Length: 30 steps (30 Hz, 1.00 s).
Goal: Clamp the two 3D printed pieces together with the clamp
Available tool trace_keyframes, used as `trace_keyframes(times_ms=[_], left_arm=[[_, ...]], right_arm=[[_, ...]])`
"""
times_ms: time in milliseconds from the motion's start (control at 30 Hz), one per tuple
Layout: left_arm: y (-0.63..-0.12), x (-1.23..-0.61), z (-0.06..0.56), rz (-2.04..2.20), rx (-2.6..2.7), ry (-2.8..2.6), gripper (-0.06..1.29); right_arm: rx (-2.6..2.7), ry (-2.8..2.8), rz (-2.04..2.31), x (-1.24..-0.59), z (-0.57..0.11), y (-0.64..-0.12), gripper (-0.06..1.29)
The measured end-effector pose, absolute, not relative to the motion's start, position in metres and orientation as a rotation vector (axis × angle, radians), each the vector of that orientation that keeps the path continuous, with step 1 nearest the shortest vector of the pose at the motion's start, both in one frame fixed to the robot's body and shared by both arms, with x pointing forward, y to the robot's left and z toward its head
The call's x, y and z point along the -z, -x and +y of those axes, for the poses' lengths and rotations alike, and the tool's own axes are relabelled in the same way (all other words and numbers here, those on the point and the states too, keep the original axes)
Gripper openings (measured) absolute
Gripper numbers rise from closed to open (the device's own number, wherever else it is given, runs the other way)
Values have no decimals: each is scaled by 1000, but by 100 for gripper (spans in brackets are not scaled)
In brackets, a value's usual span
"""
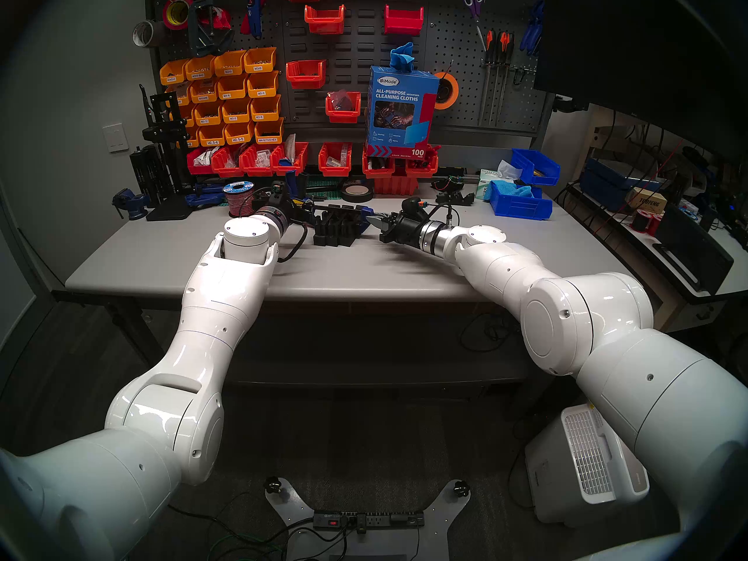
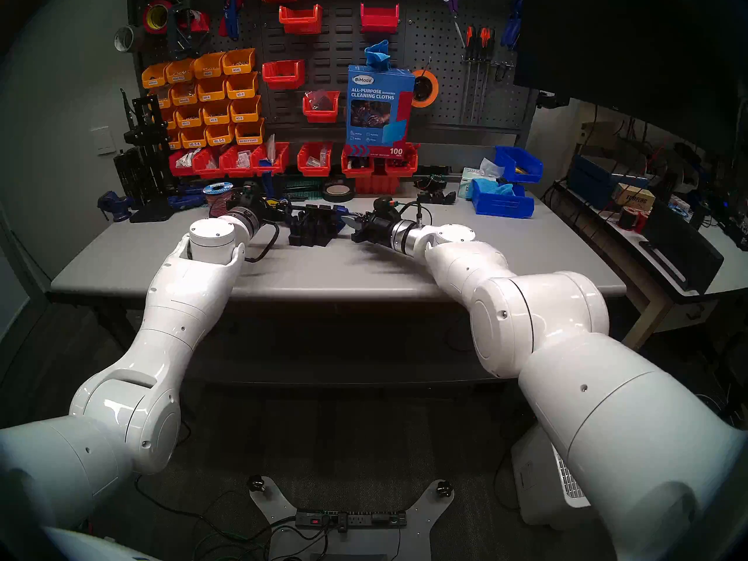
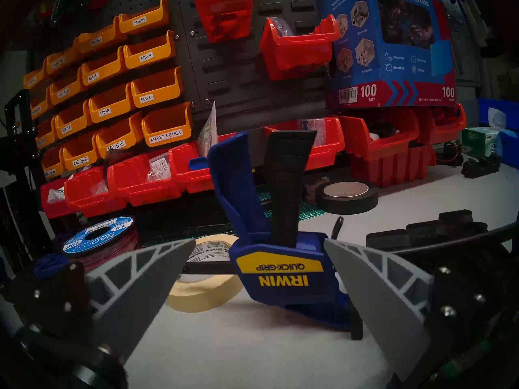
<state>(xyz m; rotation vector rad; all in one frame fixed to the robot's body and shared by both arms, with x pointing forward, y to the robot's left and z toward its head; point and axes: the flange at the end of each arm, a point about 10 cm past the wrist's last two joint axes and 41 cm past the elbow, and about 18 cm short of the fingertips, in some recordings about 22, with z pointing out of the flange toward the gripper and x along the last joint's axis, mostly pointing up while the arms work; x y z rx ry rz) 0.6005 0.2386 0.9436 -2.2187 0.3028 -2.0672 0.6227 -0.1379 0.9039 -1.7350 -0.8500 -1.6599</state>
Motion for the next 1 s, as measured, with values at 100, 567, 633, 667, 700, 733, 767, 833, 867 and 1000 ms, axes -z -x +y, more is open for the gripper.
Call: trace_keyframes(times_ms=[100, 567, 633, 667, 700, 733, 767, 833, 867, 1000], left_arm=[[-601, -945, 238, 317, 2078, 2215, 122], [-601, -947, 234, 375, 2121, 2223, 122], [-600, -947, 233, 382, 2127, 2225, 122], [-600, -947, 233, 385, 2129, 2226, 122], [-600, -946, 233, 387, 2131, 2227, 122], [-600, -946, 233, 390, 2133, 2227, 122], [-600, -946, 232, 391, 2134, 2228, 122], [-600, -946, 232, 396, 2138, 2229, 122], [-600, -946, 232, 399, 2140, 2230, 122], [-600, -946, 232, 407, 2146, 2233, 122]], right_arm=[[1660, 1733, -849, -904, -137, -623, -4], [1659, 1726, -845, -905, -137, -622, -4], [1658, 1725, -845, -905, -136, -622, -4], [1658, 1725, -845, -905, -136, -622, -4], [1658, 1725, -845, -905, -136, -622, -4], [1657, 1724, -845, -905, -136, -622, -4], [1657, 1724, -845, -905, -136, -622, -4], [1656, 1723, -846, -905, -136, -622, -4], [1656, 1723, -846, -905, -136, -622, -4], [1655, 1722, -846, -905, -136, -622, -4]])
